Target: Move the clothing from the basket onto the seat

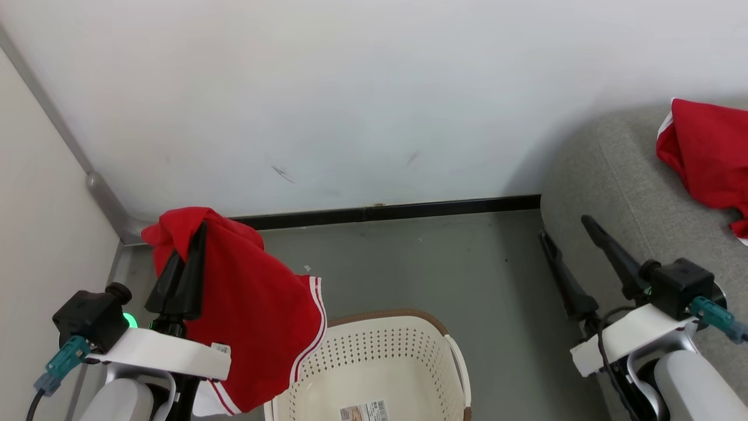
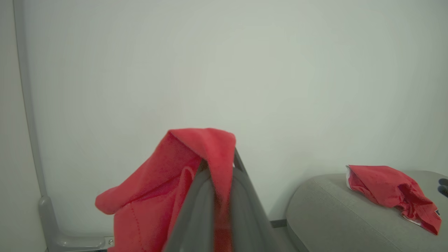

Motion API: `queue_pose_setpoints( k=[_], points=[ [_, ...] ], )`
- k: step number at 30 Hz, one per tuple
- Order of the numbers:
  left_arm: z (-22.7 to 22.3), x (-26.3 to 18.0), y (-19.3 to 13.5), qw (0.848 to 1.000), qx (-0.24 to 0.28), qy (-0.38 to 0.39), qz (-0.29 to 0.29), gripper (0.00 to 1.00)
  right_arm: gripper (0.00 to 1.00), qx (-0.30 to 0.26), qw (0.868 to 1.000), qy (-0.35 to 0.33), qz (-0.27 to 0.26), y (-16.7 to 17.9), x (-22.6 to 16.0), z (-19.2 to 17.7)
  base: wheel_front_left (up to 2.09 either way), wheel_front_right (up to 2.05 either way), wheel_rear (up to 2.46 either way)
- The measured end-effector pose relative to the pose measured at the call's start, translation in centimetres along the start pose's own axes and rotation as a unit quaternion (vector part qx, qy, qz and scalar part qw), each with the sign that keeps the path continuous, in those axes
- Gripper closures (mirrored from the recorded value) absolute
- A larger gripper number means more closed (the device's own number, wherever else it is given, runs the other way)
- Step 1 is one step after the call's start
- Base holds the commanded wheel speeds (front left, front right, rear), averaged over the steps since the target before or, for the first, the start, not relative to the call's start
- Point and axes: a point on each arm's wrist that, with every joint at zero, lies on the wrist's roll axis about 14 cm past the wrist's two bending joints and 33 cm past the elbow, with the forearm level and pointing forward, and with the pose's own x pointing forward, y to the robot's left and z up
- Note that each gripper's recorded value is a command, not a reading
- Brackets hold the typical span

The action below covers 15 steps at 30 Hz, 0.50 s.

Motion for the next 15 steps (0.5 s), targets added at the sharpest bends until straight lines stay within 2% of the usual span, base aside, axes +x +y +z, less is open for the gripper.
queue_pose_setpoints(
  k=[7,15],
  points=[
    [1.6,-0.3,-1.1,1.0,0.001,-0.021,-0.017,1.0,0.0,0.012,1.0,-0.005,0.014,1.3,-0.5,0.5,0.0,0.0,0.0],
    [2.7,-0.2,-3.9,0.997,0.011,-0.031,-0.067,1.0,0.0,0.039,0.997,-0.01,0.058,4.5,-0.7,0.9,0.0,0.0,0.0]
  ],
)
